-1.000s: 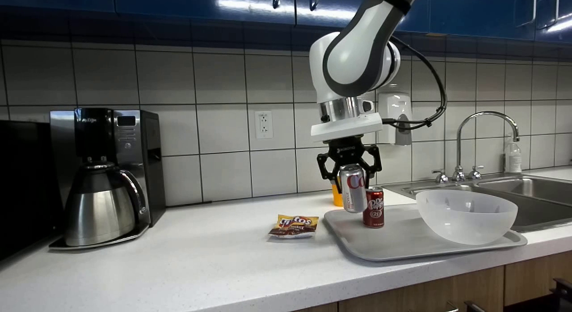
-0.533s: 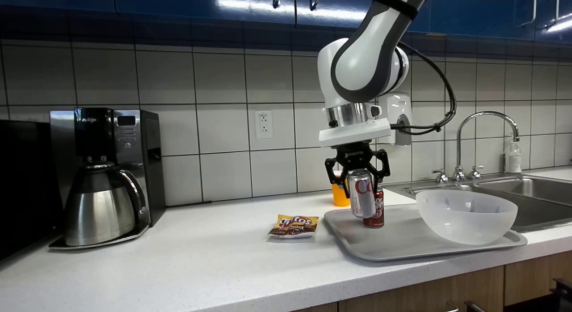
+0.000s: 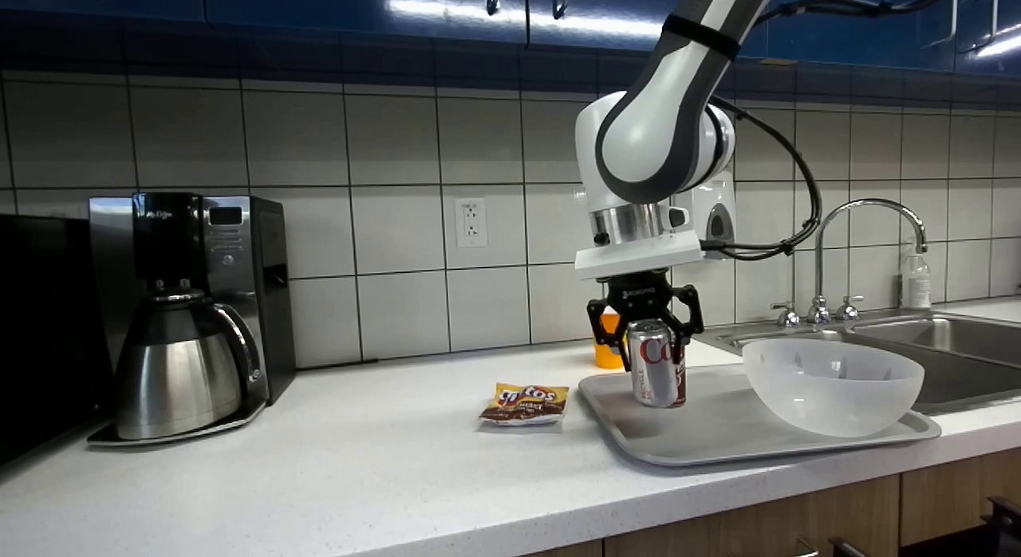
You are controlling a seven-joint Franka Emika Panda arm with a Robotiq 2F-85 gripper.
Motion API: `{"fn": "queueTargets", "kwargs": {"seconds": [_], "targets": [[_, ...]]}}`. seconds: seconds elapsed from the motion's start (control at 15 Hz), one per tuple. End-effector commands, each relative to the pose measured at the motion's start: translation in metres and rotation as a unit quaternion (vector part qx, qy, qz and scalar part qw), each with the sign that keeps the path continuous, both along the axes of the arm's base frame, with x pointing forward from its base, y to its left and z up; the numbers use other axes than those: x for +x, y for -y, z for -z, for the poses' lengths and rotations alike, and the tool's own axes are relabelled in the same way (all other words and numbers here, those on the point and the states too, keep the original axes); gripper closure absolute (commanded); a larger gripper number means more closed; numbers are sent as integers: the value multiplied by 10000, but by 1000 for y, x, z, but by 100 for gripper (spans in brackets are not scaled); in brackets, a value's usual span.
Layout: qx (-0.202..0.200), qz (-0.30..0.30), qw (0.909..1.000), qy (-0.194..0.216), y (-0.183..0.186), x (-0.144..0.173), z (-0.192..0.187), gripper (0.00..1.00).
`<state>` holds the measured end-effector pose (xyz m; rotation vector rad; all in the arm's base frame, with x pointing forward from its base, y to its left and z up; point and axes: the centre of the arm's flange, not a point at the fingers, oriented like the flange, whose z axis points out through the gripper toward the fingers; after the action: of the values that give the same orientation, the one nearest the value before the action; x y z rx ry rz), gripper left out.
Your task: Put the two cans on the grey tray
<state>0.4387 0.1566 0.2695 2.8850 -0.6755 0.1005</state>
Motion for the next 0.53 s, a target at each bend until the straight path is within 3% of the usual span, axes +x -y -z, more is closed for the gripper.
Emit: {"fn": "queueTargets", "kwargs": {"seconds": [0.0, 0.47], "targets": [[164, 143, 9998, 53, 6, 8, 4, 58], [325, 305, 9990, 3, 10, 13, 19, 58]]}}
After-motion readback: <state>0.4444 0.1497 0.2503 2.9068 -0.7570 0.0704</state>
